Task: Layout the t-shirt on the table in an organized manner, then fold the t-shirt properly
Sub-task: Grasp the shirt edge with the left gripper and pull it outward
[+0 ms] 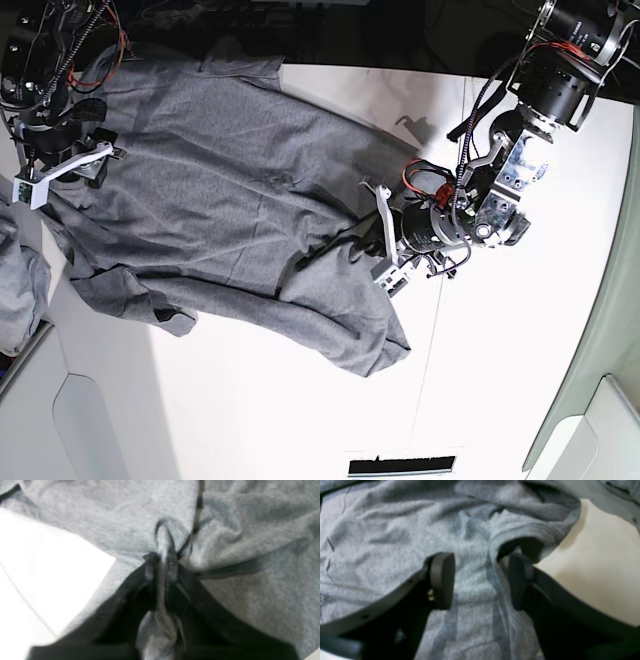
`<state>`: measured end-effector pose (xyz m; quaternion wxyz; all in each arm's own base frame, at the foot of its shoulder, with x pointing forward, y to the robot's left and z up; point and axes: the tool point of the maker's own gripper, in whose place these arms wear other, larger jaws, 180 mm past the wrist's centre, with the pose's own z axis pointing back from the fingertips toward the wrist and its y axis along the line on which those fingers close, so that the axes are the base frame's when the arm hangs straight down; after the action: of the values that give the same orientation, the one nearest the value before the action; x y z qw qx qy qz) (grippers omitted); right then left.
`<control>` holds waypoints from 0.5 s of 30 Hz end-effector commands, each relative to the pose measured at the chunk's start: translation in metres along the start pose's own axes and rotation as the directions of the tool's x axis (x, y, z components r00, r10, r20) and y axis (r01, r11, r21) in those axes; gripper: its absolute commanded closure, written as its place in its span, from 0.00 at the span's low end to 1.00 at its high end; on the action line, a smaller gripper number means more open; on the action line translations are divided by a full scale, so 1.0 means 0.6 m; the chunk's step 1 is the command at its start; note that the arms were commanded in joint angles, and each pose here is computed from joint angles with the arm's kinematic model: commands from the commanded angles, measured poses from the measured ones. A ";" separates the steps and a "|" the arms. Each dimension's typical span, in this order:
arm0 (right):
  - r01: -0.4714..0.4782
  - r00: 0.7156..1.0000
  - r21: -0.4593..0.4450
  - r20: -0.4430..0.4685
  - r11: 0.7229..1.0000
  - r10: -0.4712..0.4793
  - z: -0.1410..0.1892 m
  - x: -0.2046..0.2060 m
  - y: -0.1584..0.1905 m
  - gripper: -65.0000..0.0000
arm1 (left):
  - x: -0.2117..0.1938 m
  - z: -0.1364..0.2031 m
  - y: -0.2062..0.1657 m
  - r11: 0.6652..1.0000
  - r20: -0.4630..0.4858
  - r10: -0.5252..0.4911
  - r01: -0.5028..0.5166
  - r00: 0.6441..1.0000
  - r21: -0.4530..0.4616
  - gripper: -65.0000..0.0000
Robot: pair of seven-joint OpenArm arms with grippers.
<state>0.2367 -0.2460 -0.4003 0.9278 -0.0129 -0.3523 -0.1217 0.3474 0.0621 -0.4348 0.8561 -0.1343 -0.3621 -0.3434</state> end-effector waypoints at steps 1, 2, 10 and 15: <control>-0.017 0.999 0.007 0.049 1.000 0.017 0.005 0.024 0.001 0.59 | 0.049 0.009 0.027 0.999 0.071 -0.022 0.020 0.997 0.028 0.98; -0.028 0.998 0.016 0.048 0.999 0.027 0.005 0.023 0.003 0.70 | 0.059 0.011 0.035 0.999 0.081 -0.026 0.023 0.996 0.036 0.98; -0.103 0.994 0.192 0.054 0.976 0.094 0.004 0.013 0.054 1.00 | 0.121 0.035 0.105 0.993 0.142 -0.025 0.008 0.990 0.122 0.98; -0.083 0.996 0.196 -0.023 0.977 0.089 -0.020 -0.035 0.042 1.00 | 0.134 0.050 0.140 0.983 0.150 -0.072 0.045 0.986 0.181 0.98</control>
<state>0.2262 -0.2150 -0.4323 0.9420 0.0668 -0.3245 -0.0541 0.4143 0.0953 -0.3774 0.8370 -0.0779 -0.4322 -0.3264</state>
